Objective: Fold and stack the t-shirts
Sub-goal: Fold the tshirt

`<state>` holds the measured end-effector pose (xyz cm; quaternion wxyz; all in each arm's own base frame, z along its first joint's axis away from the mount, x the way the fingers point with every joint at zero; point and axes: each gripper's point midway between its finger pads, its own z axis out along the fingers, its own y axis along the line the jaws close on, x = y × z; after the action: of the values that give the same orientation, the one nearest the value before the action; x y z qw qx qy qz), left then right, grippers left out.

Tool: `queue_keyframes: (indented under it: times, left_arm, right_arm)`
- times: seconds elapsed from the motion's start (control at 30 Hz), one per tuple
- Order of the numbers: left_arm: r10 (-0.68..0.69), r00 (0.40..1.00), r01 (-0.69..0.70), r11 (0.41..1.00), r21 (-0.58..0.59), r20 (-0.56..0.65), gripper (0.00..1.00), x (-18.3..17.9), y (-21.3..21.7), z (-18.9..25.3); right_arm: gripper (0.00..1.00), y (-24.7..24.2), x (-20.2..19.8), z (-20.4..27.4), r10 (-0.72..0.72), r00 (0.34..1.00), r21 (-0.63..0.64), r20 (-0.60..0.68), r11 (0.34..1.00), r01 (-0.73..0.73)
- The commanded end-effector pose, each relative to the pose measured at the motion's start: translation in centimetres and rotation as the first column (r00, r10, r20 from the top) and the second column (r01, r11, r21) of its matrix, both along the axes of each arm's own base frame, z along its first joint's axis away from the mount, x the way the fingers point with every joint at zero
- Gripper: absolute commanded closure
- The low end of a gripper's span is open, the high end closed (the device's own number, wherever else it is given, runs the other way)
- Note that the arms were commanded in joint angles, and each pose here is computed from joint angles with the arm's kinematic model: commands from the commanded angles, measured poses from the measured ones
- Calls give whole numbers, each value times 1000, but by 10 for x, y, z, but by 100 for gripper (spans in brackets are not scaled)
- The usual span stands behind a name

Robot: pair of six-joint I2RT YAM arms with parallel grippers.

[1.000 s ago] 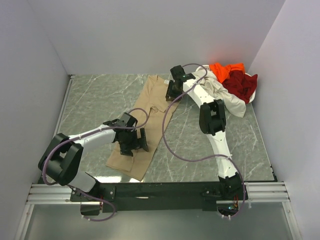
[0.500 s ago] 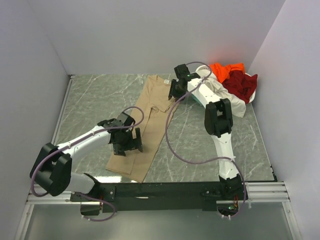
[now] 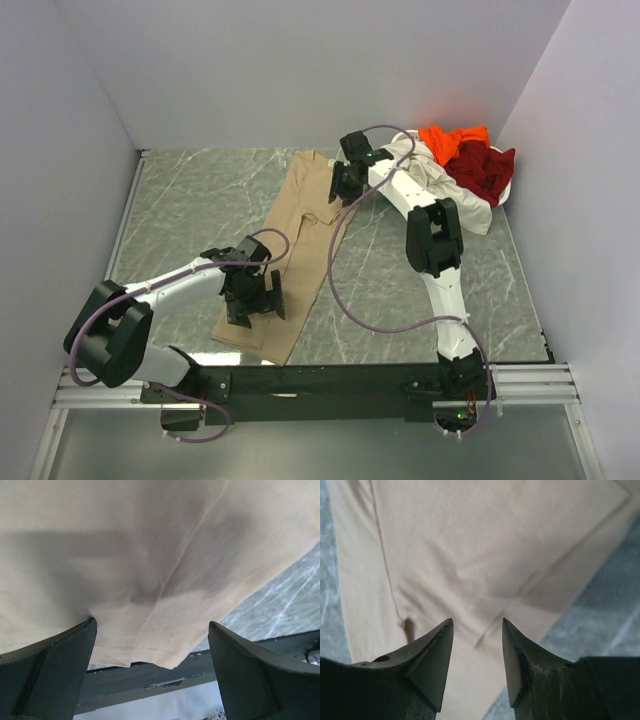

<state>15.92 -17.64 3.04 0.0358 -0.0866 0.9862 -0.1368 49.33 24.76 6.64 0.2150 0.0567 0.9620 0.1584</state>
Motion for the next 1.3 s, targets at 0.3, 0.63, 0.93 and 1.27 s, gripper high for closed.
queue_keyframes:
  times: [0.3,0.63,0.93,1.27]
  left_arm:
    - [-103,985,79,982,-172,-139,1,-24,-39,-16]
    - [-283,946,239,938,-249,-159,1,-27,-86,-19]
    - [-329,941,301,923,-240,-85,1,-13,-103,-5]
    - [-246,954,265,958,-105,169,1,19,-78,48]
  right_arm:
    - [50,-4,31,-46,-55,998,-18,-26,998,55]
    - [50,6,56,-48,-80,997,35,14,996,80]
    - [50,23,62,-31,-70,997,135,34,989,65]
    - [47,22,58,73,0,981,220,196,975,-44]
